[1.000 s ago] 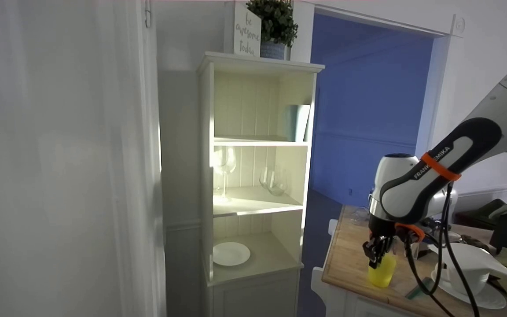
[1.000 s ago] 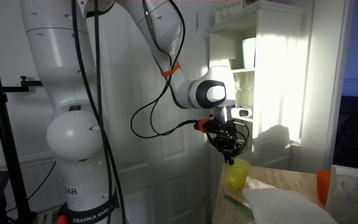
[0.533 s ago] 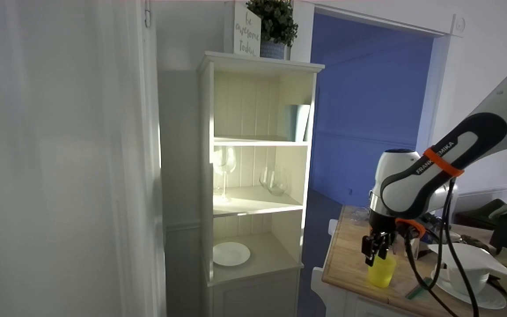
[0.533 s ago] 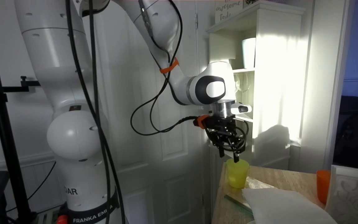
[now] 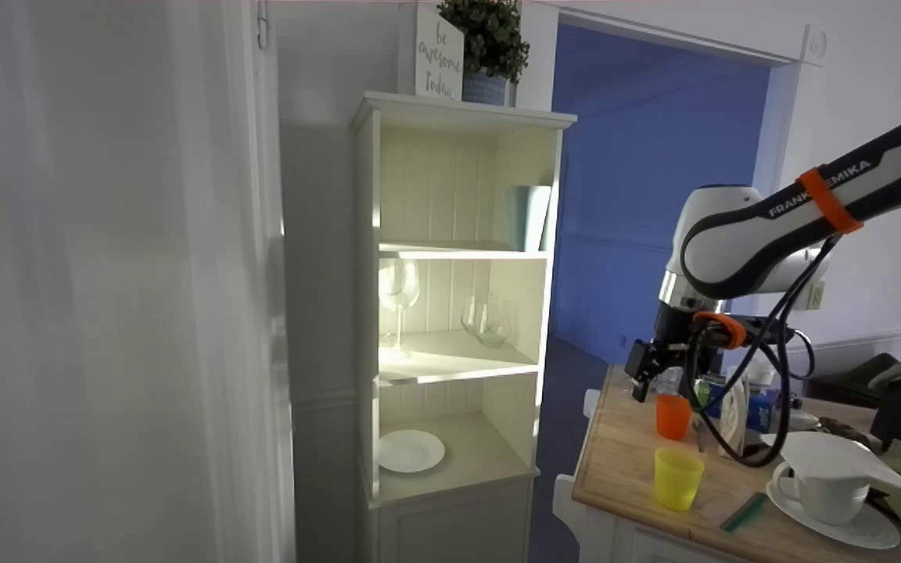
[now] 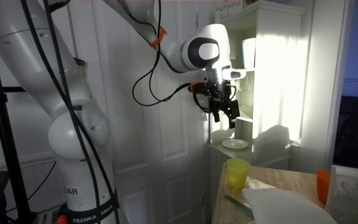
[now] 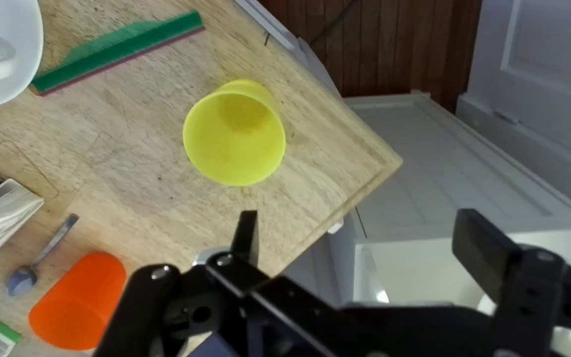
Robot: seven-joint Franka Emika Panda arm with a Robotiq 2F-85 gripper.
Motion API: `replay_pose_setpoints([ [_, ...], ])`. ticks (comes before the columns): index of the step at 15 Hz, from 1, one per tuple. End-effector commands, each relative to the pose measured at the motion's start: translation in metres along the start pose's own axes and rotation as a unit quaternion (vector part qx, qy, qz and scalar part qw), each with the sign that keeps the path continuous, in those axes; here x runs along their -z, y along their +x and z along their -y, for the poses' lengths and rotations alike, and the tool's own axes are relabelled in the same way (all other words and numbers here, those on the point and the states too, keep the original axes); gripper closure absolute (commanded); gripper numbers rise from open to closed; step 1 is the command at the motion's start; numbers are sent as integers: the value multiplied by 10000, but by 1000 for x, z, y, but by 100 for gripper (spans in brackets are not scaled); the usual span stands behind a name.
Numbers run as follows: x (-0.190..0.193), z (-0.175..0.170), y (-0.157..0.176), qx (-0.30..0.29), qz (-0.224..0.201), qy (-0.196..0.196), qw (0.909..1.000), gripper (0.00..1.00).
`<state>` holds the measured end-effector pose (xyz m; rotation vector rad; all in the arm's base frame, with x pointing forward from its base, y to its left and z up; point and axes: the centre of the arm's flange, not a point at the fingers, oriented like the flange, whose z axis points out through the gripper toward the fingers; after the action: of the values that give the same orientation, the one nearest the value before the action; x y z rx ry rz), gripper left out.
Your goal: Put the yellow cup on top of the cabinet on the left
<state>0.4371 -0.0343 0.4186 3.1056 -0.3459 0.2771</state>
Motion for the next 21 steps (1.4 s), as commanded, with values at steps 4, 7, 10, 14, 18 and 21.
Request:
replay_pose_setpoints([
  [4, 37, -21, 8, -750, -328, 378, 9959, 0],
  [7, 40, -29, 8, -869, -346, 462, 9945, 0],
  [10, 40, -28, 8, -869, -342, 470, 9945, 0],
  [14, 20, -9, -17, -1580, -964, -511, 9814, 0],
  [18, -6, 10, -58, -2309, -1462, -819, 9584, 0],
  [21, -23, 15, -88, -2837, -1687, -930, 9394, 0],
])
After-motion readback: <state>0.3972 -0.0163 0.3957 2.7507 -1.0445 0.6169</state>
